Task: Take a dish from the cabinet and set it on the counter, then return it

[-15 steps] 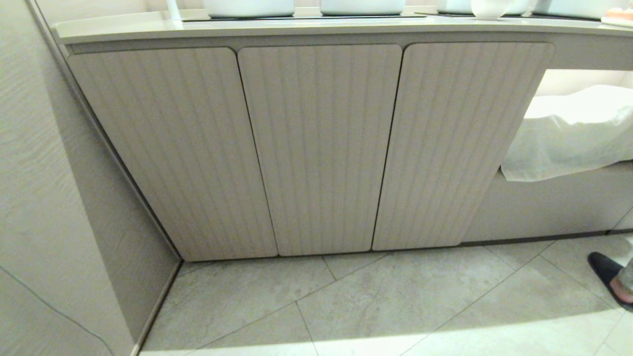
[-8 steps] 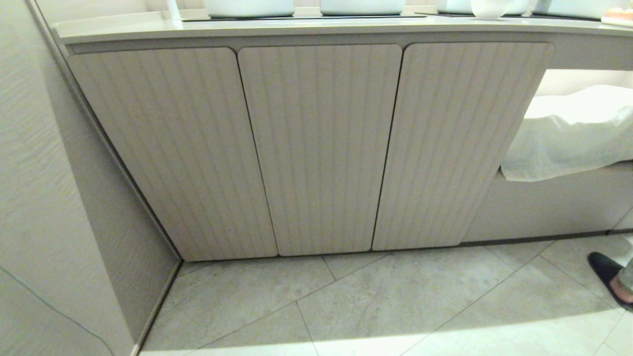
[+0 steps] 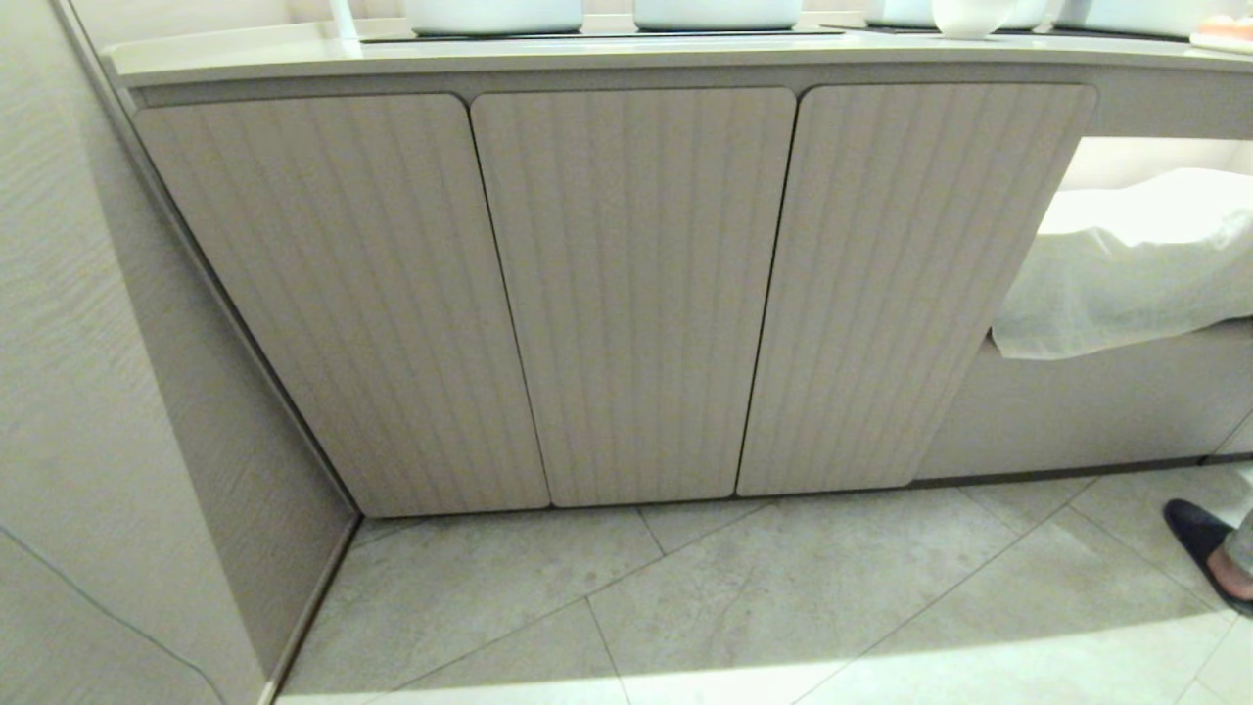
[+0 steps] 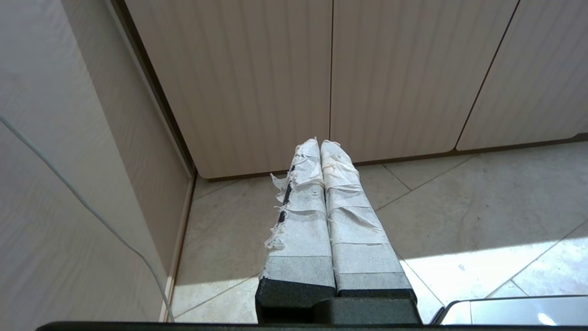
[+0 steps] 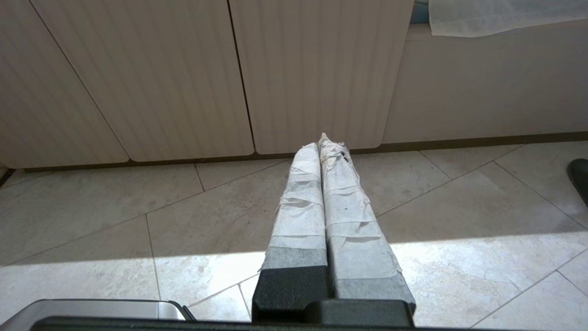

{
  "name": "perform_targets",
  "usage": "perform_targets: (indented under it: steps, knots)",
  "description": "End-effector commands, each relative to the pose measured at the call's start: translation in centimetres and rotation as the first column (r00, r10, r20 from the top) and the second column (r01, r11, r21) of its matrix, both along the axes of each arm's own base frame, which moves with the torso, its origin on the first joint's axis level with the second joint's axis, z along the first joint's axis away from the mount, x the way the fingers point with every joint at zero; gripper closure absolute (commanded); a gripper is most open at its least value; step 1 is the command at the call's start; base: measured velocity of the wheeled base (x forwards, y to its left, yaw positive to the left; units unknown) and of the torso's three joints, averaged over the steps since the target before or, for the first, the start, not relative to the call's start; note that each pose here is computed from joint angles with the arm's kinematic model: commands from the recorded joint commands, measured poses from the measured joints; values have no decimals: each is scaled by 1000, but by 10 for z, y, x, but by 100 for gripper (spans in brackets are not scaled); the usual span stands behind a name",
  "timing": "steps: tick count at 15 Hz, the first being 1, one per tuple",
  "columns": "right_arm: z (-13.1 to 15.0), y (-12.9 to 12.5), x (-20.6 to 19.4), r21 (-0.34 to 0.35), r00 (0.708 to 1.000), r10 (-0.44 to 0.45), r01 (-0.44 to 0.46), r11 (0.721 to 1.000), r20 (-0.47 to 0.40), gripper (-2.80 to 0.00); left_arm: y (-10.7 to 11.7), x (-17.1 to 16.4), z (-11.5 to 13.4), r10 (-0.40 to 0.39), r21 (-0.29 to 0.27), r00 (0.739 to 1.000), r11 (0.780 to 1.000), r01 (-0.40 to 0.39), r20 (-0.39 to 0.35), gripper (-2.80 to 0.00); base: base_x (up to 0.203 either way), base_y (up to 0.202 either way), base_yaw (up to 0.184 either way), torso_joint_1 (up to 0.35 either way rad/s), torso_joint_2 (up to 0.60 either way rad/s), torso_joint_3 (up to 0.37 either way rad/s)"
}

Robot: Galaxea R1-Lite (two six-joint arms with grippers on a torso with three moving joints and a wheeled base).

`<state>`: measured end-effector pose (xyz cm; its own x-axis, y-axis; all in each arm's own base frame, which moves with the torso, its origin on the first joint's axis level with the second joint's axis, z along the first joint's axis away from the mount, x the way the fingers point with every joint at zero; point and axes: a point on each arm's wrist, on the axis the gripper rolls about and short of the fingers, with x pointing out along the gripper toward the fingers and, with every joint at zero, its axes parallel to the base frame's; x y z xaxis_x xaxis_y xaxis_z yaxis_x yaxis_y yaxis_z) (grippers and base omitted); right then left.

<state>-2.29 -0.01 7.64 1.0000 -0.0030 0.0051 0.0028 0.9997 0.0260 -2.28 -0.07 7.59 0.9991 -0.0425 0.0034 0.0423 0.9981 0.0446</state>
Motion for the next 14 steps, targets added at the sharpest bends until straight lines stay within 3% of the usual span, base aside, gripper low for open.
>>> perform_targets:
  steps: [1, 14]
  knots:
    - [0, 0, 0, 0, 1000, 0, 0, 1000, -1, 0, 0, 0, 0, 0, 0, 1000, 1000, 0, 0, 0, 0, 0, 0, 0, 0, 0]
    - [0, 0, 0, 0, 1000, 0, 0, 1000, -1, 0, 0, 0, 0, 0, 0, 1000, 1000, 0, 0, 0, 0, 0, 0, 0, 0, 0]
